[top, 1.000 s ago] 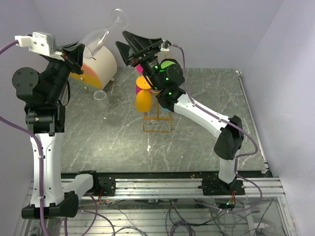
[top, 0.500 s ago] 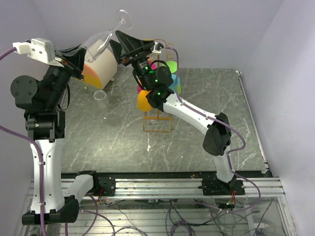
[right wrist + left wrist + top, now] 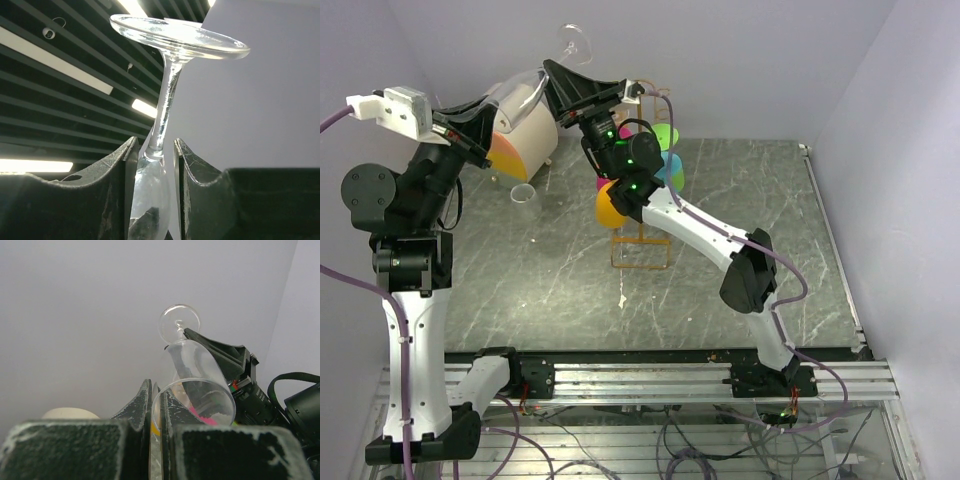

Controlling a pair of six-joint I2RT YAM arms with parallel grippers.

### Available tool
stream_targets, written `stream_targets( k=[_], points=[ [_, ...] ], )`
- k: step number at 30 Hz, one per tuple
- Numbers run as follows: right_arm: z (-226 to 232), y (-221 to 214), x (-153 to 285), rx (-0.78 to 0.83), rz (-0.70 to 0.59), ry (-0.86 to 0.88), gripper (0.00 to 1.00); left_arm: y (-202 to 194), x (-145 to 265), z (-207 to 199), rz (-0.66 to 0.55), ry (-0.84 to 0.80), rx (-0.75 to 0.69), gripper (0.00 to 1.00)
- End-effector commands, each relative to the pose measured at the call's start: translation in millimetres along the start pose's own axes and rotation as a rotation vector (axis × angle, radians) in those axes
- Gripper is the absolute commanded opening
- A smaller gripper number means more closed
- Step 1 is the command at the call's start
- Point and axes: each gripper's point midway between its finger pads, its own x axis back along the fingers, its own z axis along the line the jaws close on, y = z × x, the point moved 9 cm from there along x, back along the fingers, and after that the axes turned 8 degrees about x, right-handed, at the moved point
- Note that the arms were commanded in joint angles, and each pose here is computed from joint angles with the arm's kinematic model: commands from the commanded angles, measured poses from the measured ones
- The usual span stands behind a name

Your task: Place the wine glass upside down on the wine glass rack

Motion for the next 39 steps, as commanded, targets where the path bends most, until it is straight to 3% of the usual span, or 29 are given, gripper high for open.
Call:
stream_targets(
  k=[1,4,9,13,19,29,35,39],
  points=[
    [9,-8,-1,-0.023,0.003,0.033,0.33,16,1,-5,-0.075,-0.020,-0.033,0.07],
    [11,-9,-2,-0.030,0.005,0.044,0.32,17,2,-6,-0.077,-0.023,-0.030,0.07],
    [18,-7,-3,-0.025,-0.001,0.065,0.21,15,4,-8,-0.072,-0.029,-0.017,0.07],
    [27,-5,-4,-0.010,-0.008,0.089,0.00,15,9,-11,-0.079,-0.038,-0.012,0.07],
    [38,-6,0,-0.021,0.008,0.090,0.00,25,14,-17,-0.062,-0.033,-0.006,0.09],
    [53,-2,12,0.042,-0.046,0.016,0.00,49,36,-35,-0.046,-0.017,-0.045,0.52],
    [54,0,14,0.090,-0.052,-0.014,0.00,62,49,-43,-0.027,0.003,-0.058,0.93],
    [64,7,14,0.184,-0.063,-0.064,0.00,68,60,-46,0.039,0.051,-0.078,0.98]
  ],
)
